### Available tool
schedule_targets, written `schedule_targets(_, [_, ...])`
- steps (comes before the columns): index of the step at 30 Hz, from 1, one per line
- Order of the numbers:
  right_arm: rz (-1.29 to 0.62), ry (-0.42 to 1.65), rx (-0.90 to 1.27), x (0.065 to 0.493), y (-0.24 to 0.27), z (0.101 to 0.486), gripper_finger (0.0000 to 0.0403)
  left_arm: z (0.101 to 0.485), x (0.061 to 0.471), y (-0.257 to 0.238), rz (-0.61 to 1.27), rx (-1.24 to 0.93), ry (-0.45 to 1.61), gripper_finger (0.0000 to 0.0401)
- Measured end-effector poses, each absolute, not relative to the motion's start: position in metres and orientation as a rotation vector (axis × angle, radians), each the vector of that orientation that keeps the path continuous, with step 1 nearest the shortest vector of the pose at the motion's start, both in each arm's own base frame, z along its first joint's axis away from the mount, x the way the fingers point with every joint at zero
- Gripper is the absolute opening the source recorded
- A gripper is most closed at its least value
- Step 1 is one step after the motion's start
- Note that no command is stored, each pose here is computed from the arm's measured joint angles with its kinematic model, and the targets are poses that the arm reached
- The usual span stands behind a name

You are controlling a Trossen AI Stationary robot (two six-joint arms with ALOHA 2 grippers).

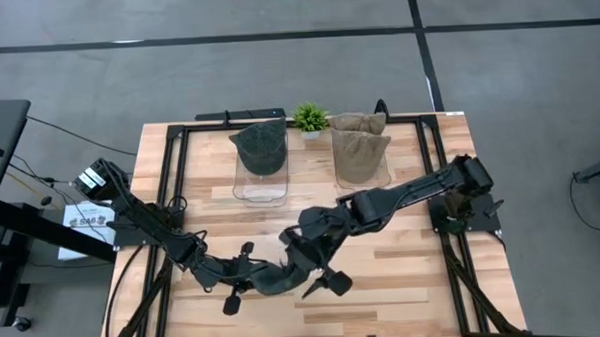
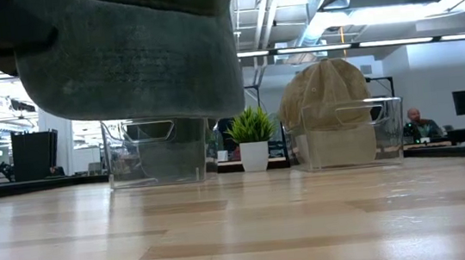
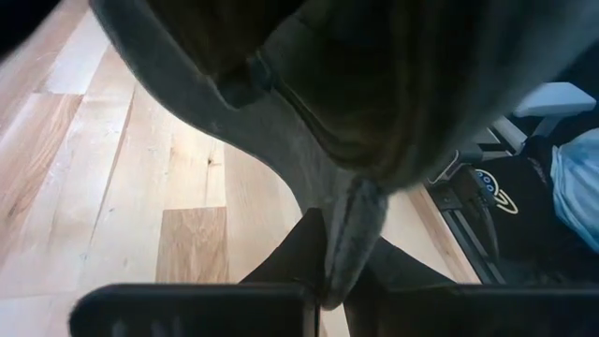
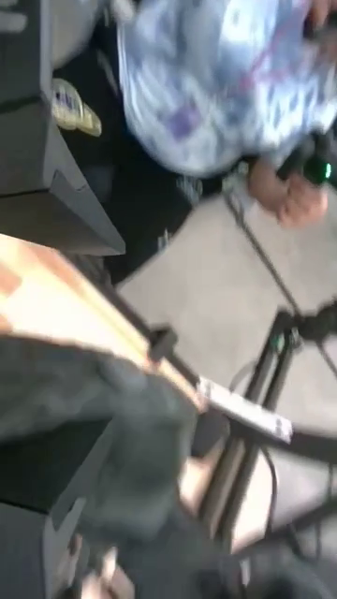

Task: Pick & Place hat
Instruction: Put the black cap into the left transparent container

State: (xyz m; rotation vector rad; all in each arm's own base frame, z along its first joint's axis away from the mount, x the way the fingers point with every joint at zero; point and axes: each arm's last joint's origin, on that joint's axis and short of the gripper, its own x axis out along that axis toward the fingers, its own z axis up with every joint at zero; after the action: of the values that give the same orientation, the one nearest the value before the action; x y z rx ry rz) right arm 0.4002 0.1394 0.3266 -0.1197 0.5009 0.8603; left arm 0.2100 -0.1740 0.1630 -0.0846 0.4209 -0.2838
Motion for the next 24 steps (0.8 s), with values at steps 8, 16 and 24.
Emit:
schedule_targets(8, [0.720, 0.406, -0.210, 0.372, 0.126, 0.372, 0.0265, 0.164, 0.209, -0.176, -0.302, -0.085, 0.417, 0.0019])
schedule_targets(16, [0.435, 0.483, -0.277, 0.345, 0.109, 0.393, 0.0264, 0.174, 0.205, -0.188, -0.464, -0.031, 0.315, 0.0019])
schedule_targets(24, [0.379, 0.668, -0.255, 0.334, 0.101, 0.382, 0.0246, 0.184, 0.188, -0.209, -0.654, 0.098, 0.172, 0.0019])
